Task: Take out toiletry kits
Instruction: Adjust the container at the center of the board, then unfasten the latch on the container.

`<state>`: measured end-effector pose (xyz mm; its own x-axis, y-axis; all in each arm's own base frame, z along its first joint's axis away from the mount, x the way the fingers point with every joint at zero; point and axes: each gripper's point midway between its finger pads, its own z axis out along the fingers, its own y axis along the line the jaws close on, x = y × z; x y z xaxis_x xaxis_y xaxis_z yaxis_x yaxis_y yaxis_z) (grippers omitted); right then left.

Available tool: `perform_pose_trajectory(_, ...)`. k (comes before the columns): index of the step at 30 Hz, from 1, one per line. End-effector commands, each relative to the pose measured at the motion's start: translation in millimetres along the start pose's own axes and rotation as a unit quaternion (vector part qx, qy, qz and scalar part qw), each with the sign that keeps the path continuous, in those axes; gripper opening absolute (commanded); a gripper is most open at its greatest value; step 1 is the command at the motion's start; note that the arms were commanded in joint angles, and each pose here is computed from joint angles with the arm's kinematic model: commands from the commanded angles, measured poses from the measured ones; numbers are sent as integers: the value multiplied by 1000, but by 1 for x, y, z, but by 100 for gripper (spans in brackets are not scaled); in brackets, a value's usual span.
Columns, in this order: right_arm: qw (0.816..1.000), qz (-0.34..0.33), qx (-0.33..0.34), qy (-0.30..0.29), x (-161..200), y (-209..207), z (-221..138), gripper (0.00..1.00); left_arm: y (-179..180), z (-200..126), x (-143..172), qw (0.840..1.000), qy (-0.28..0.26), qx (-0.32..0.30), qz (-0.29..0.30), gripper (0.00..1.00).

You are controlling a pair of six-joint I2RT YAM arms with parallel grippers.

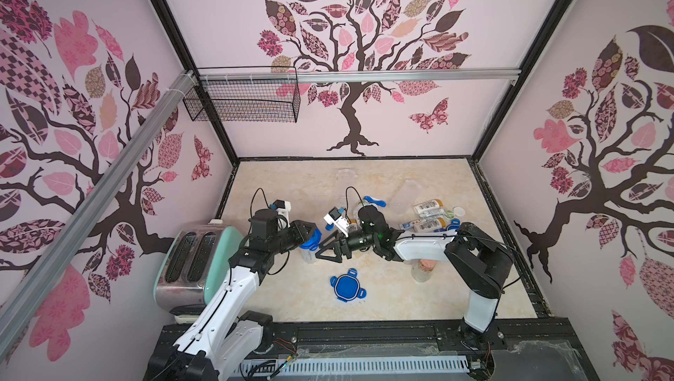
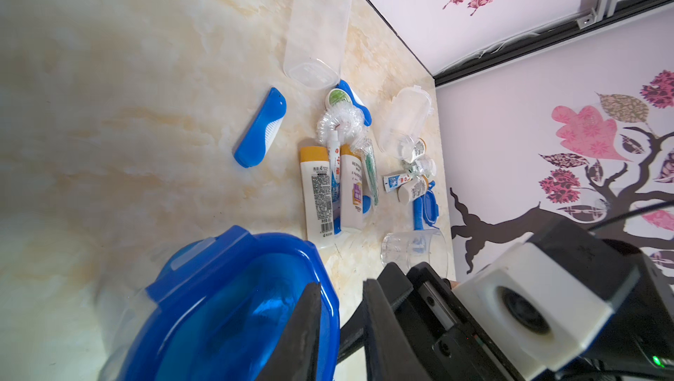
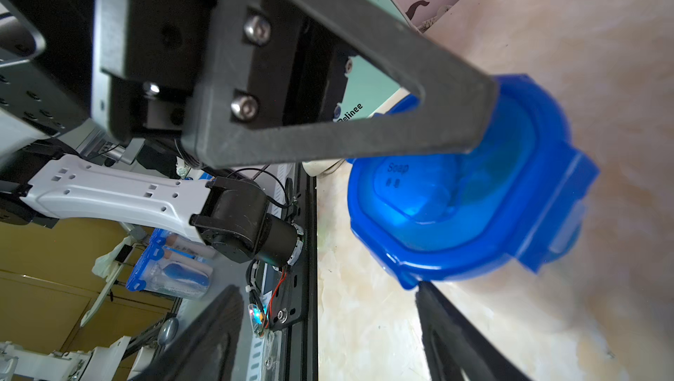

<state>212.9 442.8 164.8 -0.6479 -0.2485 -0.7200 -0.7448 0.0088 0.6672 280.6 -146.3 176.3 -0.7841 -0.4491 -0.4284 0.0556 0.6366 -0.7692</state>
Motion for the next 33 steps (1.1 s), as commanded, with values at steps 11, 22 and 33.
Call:
perform_pose_trajectory(11,1000,-20,7,-8,-8,3,-12,78,1,5,11,999,9,33,-22,17)
perform_pose_trajectory(22,1000,-9,9,-13,-8,1,-17,78,32,9,12,997,3,27,-79,5)
perform_pose_trajectory(33,999,26,7,-22,-8,-5,-6,78,40,13,15,996,16,13,-90,2)
